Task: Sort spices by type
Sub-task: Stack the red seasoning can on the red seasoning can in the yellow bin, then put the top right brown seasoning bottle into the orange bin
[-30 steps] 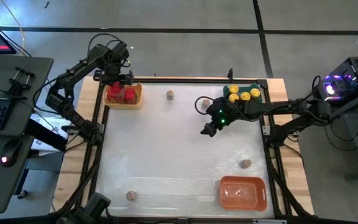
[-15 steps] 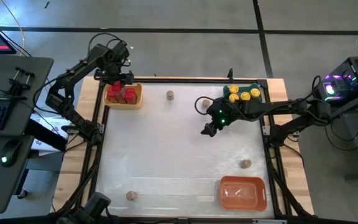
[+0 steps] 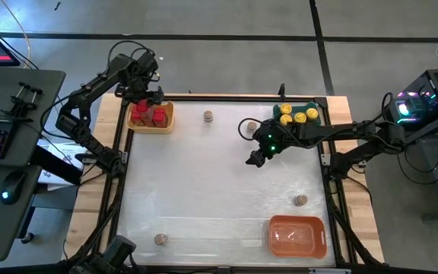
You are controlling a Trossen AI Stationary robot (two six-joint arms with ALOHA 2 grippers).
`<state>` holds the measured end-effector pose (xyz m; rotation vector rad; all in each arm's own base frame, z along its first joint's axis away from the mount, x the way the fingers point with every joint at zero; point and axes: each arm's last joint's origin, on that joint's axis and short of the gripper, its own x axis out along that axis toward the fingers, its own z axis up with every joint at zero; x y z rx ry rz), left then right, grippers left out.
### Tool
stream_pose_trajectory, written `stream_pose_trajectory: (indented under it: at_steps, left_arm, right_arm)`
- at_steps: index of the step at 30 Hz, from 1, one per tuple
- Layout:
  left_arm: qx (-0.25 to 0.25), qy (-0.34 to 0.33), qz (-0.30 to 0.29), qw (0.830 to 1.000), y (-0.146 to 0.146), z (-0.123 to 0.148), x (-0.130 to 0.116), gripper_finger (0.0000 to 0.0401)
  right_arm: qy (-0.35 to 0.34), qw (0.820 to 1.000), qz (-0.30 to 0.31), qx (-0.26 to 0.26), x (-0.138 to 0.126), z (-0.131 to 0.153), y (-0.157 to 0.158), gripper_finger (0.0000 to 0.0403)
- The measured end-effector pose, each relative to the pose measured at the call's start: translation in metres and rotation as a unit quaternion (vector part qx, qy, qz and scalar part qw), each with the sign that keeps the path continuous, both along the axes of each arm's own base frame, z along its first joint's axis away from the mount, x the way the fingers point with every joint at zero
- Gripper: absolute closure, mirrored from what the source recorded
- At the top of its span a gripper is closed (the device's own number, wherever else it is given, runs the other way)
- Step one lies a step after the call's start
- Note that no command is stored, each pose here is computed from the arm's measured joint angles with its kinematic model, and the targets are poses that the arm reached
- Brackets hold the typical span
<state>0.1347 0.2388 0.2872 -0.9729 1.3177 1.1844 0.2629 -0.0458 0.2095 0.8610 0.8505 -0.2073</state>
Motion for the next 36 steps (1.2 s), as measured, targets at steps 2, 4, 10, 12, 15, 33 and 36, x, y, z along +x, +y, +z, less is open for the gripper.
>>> stream_pose_trajectory:
  at_steps: [2,4,10,12,15,33,36]
  left_arm:
    - [0.004,-0.001,0.0,1.0,0.0007,0.0,0.0004,0.0161]
    - [0.012,0.0,0.001,1.0,0.0019,0.0001,0.0006,0.0161]
    - [0.018,-0.001,0.001,1.0,0.0028,0.0002,0.0011,0.016]
    - [0.02,-0.003,0.001,1.0,0.0034,0.0002,0.0015,0.016]
    - [0.021,-0.003,0.001,1.0,0.0035,0.0002,0.0015,0.0155]
    - [0.026,-0.006,0.006,1.0,0.006,0.0003,-0.0006,0.01]
    - [0.031,-0.009,0.009,0.999,0.007,0.0003,0.0,0.01]
  right_arm:
    - [0.0,1.0,0.0,0.0,0.0,0.0,0.0,0.0132]
    - [0.0,1.0,-0.001,0.001,0.0,0.0,0.0,0.0132]
    - [0.0,1.0,-0.001,0.001,0.0,0.0,0.0,0.0132]
    - [0.0,1.0,-0.001,0.001,0.0,0.0,0.0,0.0132]
    - [0.0,1.0,-0.001,0.001,0.0,0.0,0.0,0.0132]
    - [0.001,1.0,-0.004,0.003,0.0,0.0,-0.0001,0.0132]
    - [0.001,1.0,-0.004,0.003,0.0,0.0,-0.0001,0.0132]
